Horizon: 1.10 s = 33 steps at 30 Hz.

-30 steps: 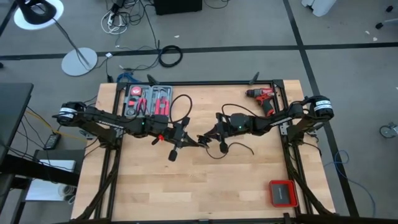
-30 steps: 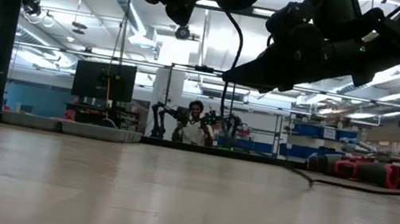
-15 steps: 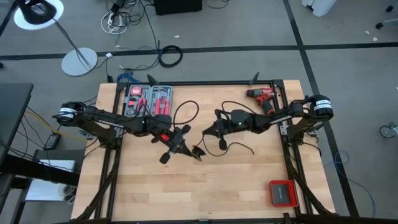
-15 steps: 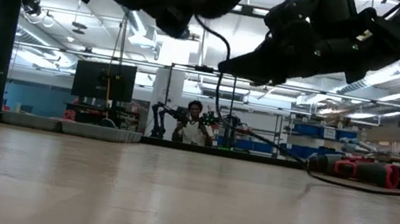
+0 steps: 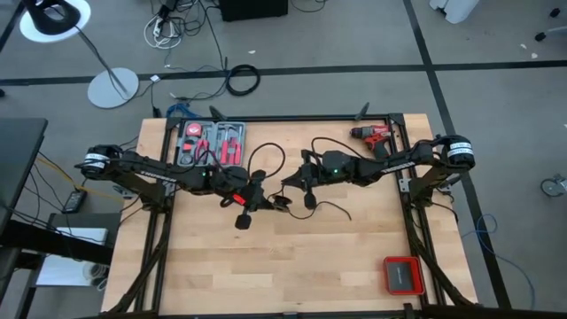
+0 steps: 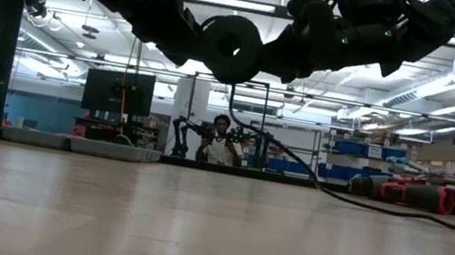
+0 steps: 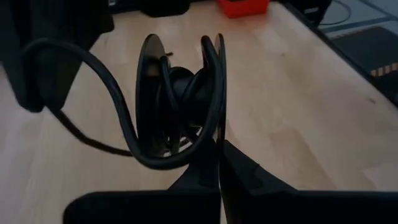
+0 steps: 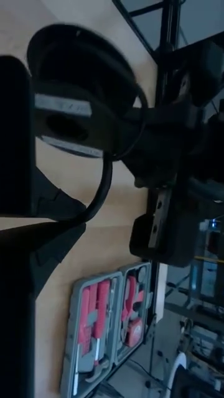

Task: Coil cords
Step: Uncoil the black wire from the black spool

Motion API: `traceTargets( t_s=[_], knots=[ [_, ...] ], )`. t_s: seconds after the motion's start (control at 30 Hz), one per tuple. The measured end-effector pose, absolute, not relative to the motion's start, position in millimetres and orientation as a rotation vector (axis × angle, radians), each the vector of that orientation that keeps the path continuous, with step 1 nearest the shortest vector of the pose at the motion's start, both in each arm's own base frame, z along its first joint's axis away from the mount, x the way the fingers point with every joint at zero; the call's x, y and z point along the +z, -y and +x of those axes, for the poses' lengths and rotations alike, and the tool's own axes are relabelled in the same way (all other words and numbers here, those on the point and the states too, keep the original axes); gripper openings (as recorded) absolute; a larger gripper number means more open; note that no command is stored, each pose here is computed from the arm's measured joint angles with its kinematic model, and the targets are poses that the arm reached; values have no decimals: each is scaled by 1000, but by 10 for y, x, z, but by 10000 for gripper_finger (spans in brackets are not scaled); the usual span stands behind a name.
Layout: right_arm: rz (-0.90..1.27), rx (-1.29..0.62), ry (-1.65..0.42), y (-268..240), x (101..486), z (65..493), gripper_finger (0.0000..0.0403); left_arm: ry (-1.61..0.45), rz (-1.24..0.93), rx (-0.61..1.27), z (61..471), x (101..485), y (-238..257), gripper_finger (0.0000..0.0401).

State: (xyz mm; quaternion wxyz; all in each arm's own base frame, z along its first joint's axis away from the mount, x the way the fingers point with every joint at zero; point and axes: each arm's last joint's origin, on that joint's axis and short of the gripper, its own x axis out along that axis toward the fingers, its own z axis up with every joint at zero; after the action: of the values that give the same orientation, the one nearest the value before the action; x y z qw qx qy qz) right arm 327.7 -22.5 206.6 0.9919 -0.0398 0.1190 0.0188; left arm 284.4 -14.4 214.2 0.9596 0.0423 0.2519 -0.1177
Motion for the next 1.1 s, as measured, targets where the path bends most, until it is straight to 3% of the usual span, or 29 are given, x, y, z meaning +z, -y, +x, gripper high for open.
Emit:
traceTargets(
  t_s=[0.53, 0.8, 1.1],
  knots=[
    [-75, 82, -285, 75, 2336, 3053, 2, -616, 91, -194, 2792, 2059, 128, 0],
    [-5, 72, -484, -139, 2444, 2710, 2, -643, 104, -169, 2779, 2038, 119, 0],
    [267, -2, -845, -291, 2190, 2440, 23, -581, 129, -175, 2812, 2085, 128, 0]
  ],
)
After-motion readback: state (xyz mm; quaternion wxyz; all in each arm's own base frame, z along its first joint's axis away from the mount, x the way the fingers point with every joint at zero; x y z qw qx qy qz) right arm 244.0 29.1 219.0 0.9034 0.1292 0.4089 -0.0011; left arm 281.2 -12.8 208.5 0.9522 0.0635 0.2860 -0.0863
